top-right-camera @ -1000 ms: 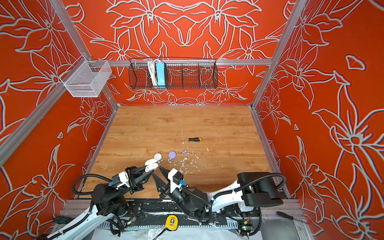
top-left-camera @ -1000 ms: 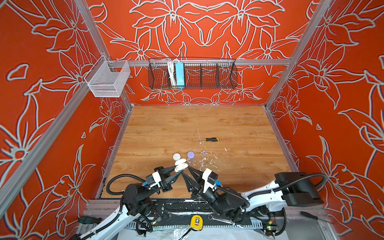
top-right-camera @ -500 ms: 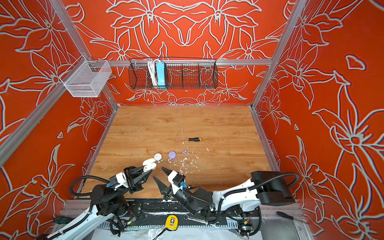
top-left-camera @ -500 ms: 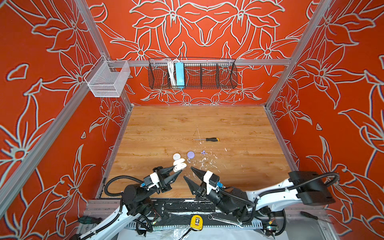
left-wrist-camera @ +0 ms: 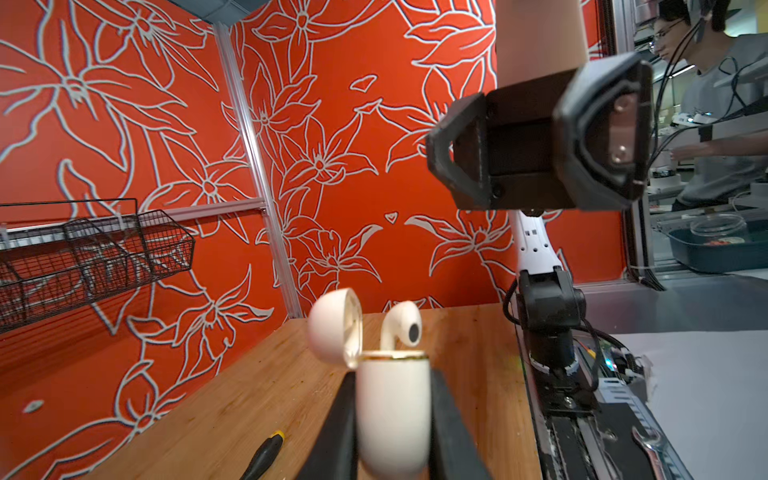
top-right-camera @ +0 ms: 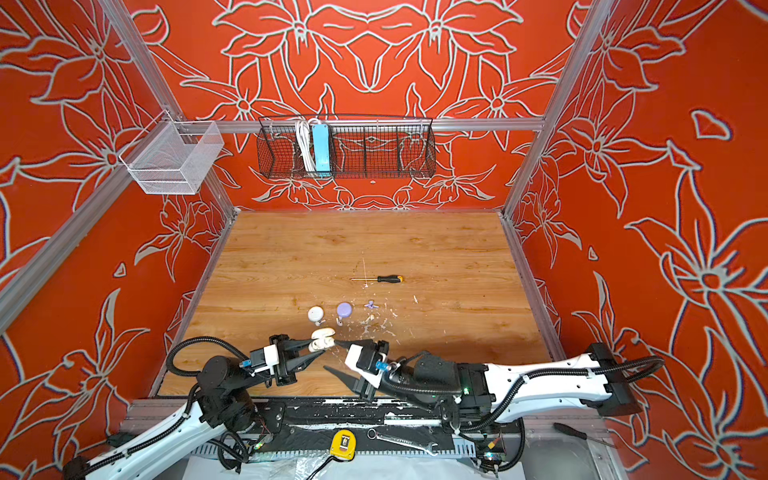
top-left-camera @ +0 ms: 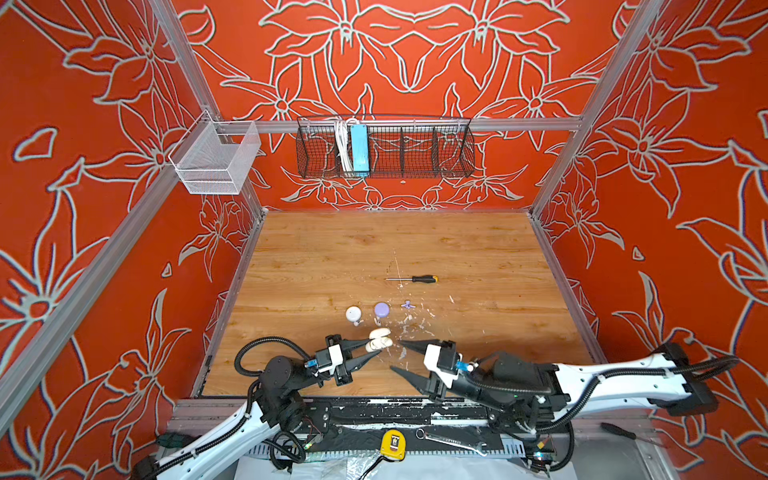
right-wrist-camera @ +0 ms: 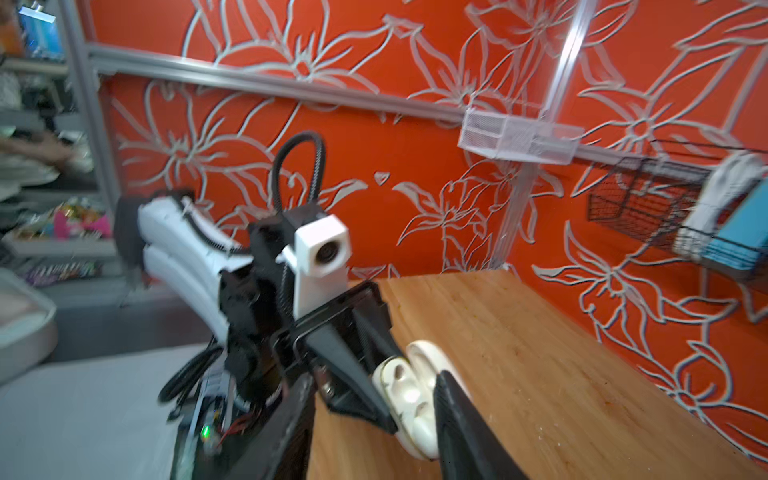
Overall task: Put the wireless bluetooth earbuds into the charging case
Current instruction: 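Open the right gripper and draw it back from the seated earbud, then swing the right gripper away from the case toward the loose earbuds, then lower the right gripper onto a pale white earbud and close on it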
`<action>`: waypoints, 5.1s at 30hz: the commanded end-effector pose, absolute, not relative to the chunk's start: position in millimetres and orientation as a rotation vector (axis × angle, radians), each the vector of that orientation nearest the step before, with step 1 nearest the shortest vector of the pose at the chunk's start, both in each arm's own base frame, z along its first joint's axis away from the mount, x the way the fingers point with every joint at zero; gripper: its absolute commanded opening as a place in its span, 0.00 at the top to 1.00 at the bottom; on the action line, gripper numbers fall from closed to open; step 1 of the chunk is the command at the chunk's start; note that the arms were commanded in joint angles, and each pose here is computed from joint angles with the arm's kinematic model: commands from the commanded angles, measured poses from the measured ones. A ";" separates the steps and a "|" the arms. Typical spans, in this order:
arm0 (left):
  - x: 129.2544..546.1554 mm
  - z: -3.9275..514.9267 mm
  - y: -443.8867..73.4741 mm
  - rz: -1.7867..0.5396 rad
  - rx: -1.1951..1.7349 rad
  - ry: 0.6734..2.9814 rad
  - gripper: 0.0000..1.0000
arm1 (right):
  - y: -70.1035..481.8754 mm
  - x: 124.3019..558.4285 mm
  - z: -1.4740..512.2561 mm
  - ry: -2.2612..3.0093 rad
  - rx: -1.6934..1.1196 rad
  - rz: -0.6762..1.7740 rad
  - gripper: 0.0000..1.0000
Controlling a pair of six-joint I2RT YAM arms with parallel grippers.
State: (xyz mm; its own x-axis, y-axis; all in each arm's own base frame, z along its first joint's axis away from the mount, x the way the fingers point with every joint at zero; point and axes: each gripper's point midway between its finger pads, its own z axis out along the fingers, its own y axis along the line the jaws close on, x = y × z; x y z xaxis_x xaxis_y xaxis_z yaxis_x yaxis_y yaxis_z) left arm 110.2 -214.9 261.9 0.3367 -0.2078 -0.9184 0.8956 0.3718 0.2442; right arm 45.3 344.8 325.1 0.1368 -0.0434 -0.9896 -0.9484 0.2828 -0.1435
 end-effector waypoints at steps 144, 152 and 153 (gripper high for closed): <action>138.9 280.6 -189.8 -0.750 0.673 1.006 1.00 | 263.1 288.7 28.1 2.644 -0.265 -0.161 0.41; 138.4 282.0 -188.5 -0.751 0.666 1.002 1.00 | 253.6 283.7 34.6 2.620 -0.248 -0.175 0.48; 138.1 281.8 -188.6 -0.752 0.669 1.002 1.00 | 253.9 283.1 33.7 2.622 -0.247 -0.169 0.50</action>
State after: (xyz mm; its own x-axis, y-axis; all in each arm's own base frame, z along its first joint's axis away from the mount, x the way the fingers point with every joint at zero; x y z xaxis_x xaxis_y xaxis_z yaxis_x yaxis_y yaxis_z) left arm 142.2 -190.8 273.9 0.3195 -0.2147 -0.9229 0.8043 0.5765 0.1443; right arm 287.1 263.9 29.4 -0.8592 -0.2271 -0.4584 -0.1779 0.9728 -0.1483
